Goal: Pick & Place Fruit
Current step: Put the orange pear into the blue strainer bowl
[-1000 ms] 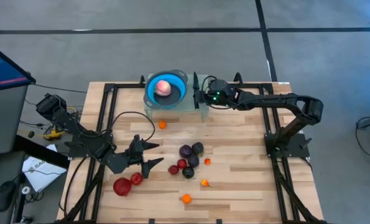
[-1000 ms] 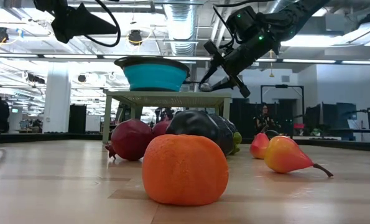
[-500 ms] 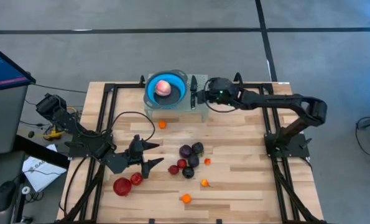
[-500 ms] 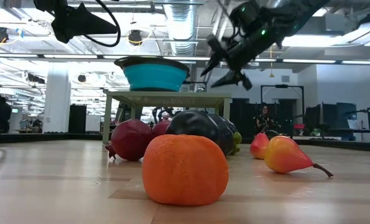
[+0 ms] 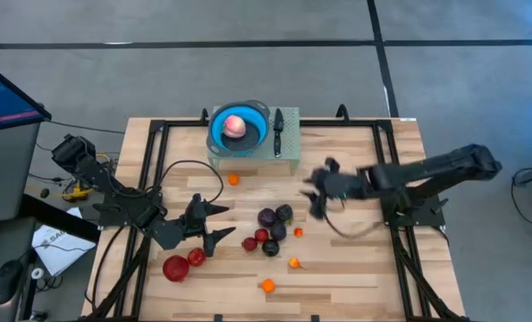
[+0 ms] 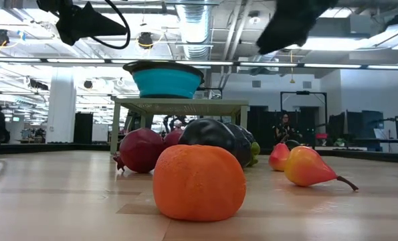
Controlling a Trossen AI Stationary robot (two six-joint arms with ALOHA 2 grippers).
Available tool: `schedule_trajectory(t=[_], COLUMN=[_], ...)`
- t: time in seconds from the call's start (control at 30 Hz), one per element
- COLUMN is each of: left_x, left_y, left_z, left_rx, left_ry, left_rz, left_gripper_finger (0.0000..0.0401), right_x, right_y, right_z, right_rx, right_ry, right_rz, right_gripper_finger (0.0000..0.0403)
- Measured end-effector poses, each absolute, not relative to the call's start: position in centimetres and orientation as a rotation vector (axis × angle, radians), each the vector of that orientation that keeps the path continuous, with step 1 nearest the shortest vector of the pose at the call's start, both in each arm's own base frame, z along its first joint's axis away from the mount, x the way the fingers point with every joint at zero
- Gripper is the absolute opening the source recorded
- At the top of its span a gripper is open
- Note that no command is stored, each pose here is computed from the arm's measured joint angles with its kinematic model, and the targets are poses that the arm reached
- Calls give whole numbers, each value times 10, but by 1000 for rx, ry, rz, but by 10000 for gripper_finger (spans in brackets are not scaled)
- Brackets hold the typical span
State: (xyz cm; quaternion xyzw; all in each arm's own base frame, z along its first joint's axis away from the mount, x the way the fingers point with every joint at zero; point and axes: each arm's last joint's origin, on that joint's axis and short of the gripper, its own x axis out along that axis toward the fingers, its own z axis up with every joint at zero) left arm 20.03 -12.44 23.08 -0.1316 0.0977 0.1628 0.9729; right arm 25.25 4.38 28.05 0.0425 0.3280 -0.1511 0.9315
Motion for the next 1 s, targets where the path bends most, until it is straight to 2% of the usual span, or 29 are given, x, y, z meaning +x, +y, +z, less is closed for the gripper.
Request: schedule_trajectory(t=[0.13, 0.27, 0.47, 0.67, 0.8, 1.0], left_x=[200, 200, 200, 200, 201, 202], left_y=[-124, -123, -123, -123, -122, -120], left_z=[231, 231, 231, 231, 232, 232], left_rx=[-262, -257, -257, -258, -260, -266], left_ry=[191, 180, 180, 178, 177, 172], left_rz=[343, 368, 369, 369, 375, 384], left_gripper_finger=[309, 309, 309, 309, 309, 309], right_x=[251, 260, 282, 295, 297, 299], right_y=[86, 112, 104, 95, 91, 88], right_z=[264, 228, 176, 158, 159, 162], right_rx=[2, -124, -219, -219, -161, -132], right_ry=[764, 910, 1080, 1138, 1147, 1133], right_rz=[-151, -52, -96, -21, 30, 43], right_gripper_finger=[147, 143, 160, 168, 144, 83])
